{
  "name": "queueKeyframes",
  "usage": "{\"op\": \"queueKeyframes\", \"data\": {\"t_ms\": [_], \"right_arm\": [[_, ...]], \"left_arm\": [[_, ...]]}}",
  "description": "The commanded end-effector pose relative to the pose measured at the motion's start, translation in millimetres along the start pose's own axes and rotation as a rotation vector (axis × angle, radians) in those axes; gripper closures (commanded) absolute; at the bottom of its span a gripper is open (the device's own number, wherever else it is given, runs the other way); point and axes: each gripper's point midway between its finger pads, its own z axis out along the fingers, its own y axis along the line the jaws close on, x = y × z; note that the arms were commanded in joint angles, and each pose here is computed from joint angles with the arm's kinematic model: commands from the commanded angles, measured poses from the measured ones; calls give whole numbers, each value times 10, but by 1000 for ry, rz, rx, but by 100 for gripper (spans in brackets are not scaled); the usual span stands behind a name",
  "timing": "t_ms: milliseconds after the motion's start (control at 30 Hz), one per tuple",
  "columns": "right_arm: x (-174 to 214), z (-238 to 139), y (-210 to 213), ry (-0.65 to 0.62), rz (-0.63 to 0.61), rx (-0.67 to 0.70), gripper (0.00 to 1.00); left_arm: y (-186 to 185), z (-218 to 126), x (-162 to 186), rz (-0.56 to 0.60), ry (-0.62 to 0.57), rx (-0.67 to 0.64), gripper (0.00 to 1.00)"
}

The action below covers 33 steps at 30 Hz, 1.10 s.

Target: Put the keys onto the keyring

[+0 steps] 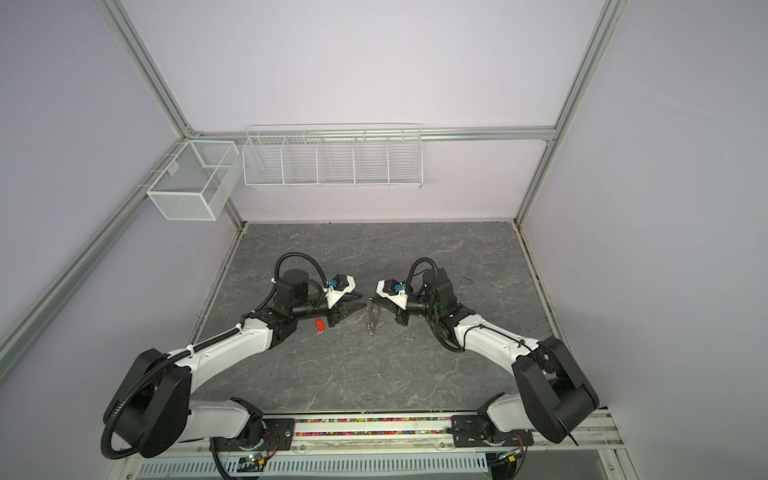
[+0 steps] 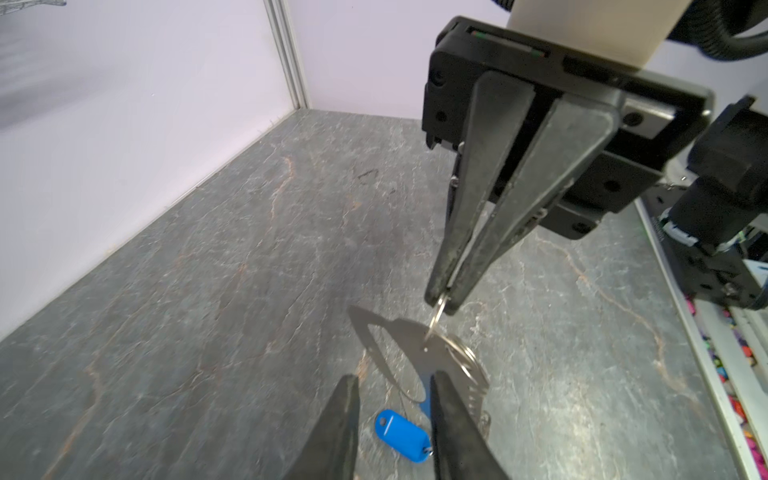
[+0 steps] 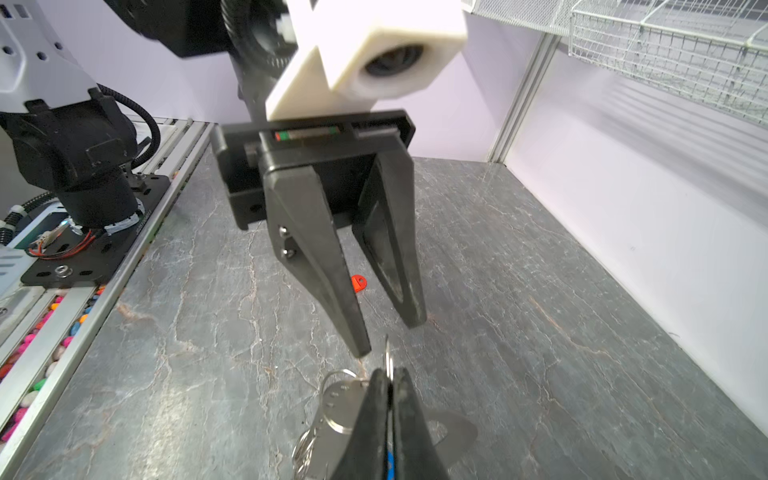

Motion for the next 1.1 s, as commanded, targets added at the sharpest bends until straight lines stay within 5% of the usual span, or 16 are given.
{"op": "queueKeyframes", "data": {"t_ms": [0, 833, 1067], "right_arm": [[-48, -3, 34, -39, -17, -30, 93], [-50, -29, 48, -41, -21, -53, 93], [-52, -21, 54, -43, -18, -63, 93]], "left_arm": [[-52, 2, -270, 38, -142, 59, 70], [-112, 95, -206, 21, -144, 144, 80], [-92, 93, -286, 43, -161, 142, 96]]}}
